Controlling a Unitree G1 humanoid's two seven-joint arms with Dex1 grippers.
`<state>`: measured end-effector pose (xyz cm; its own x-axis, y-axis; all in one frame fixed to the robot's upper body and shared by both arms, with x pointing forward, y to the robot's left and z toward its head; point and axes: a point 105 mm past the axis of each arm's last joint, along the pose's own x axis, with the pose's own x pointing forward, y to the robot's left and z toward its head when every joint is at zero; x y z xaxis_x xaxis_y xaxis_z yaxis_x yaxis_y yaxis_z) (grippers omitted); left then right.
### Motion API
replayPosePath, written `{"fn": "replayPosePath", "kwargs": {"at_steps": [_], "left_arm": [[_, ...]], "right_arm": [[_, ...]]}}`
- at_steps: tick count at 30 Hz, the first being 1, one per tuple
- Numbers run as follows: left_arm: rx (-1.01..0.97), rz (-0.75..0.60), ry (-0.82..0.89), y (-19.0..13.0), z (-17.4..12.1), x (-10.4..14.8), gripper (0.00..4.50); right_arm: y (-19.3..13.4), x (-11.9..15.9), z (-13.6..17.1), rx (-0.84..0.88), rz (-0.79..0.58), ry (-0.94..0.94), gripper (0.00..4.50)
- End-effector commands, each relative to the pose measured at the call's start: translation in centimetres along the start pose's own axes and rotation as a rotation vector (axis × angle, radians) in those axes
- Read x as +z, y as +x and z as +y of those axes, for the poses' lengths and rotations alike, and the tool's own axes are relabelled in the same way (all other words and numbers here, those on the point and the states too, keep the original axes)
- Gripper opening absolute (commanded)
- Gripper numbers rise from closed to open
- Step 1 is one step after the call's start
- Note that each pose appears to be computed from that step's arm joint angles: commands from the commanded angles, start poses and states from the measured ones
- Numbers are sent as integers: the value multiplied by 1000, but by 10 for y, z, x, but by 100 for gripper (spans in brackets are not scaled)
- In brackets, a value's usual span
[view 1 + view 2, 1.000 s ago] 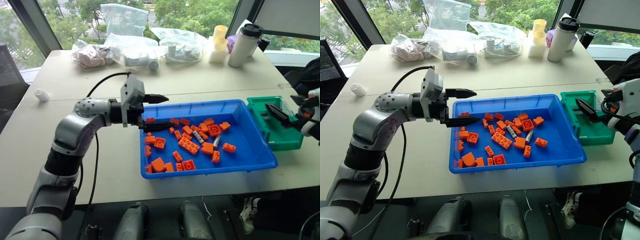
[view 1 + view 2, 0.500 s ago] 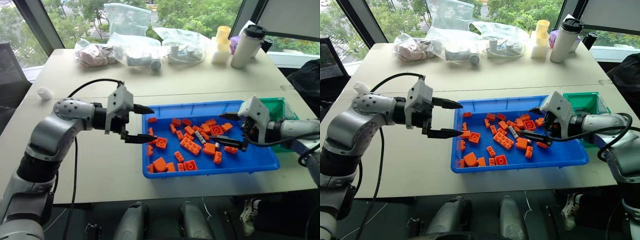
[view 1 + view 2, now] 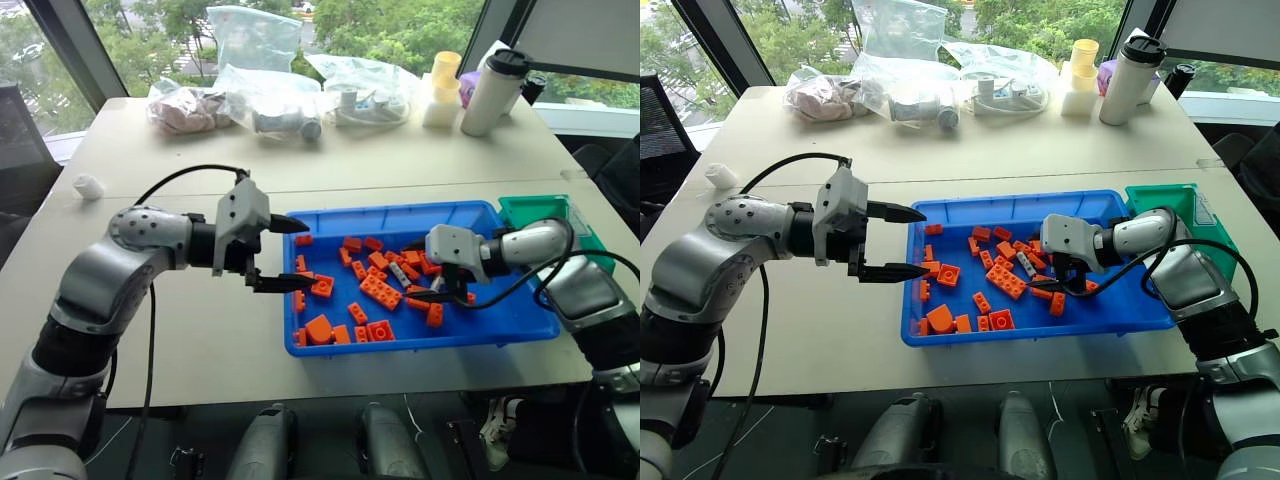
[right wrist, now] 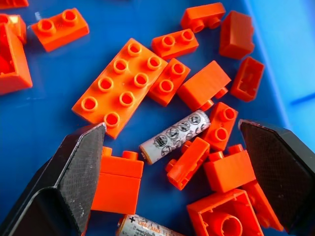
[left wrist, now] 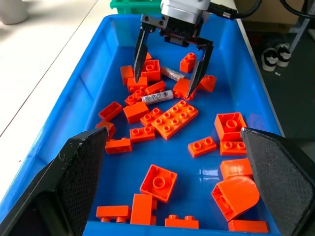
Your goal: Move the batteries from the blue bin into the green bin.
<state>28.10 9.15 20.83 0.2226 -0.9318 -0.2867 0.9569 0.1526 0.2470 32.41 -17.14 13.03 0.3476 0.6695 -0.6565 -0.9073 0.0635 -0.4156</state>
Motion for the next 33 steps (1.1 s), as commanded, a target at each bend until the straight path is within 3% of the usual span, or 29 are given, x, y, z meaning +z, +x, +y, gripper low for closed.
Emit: {"fn": "replayPosePath", "kwargs": {"at_steps": [1,12,15,19,25,31,33], "left_arm": [[20,-33,44,-4,-1,13,450],[23,-42,46,-1,0,15,450],[27,-43,45,-1,0,15,450],[36,-43,44,-1,-1,14,450],[45,-44,43,-2,0,14,450],[50,-46,45,-2,1,15,450],[51,-46,43,-2,1,14,450]], "right_arm": [[3,4,-7,8,13,-109,446],[21,-2,-10,161,33,-209,446],[24,-4,-6,214,42,-219,361],[22,-10,-3,244,60,-179,161],[18,-4,-8,188,10,-135,161],[-2,20,-19,64,-145,60,161],[-9,24,-18,35,-180,132,243]]}}
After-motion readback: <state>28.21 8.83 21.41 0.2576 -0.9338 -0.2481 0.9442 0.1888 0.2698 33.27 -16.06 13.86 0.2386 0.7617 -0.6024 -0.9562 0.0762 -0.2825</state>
